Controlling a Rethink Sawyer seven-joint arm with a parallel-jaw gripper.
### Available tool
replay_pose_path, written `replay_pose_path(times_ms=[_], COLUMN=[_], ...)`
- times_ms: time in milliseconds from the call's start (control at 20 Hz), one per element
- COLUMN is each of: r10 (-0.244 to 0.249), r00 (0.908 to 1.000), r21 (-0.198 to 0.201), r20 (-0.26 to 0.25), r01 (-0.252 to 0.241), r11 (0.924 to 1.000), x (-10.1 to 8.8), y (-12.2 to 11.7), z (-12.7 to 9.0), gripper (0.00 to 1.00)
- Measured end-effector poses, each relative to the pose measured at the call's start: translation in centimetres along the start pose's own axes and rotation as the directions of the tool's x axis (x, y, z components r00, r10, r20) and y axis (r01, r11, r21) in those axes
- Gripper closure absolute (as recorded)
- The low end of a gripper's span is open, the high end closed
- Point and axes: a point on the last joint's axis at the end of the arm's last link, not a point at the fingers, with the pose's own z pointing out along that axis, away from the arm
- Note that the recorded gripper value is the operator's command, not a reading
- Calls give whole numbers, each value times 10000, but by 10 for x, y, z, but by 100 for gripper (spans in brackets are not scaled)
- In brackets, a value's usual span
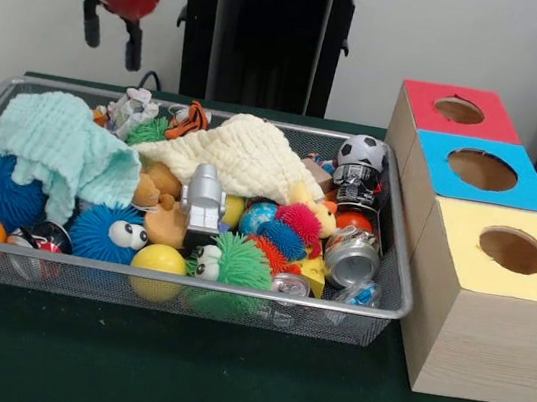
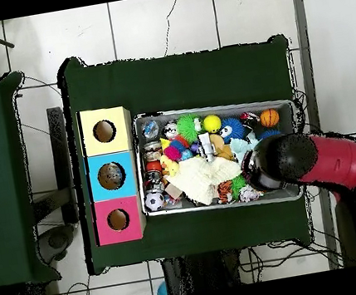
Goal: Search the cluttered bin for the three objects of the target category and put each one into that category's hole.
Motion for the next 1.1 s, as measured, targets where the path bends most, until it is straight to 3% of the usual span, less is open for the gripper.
replay_pose_path(times_ms=[450, 1100], r10=[-842, -1797], r00=[9964, 9825], r21=[-328, -848], r20=[86, 487], r01=[845, 1833], r11=[9959, 9794], x=[10, 16], y=[65, 170], z=[0, 16], gripper=[0, 0])
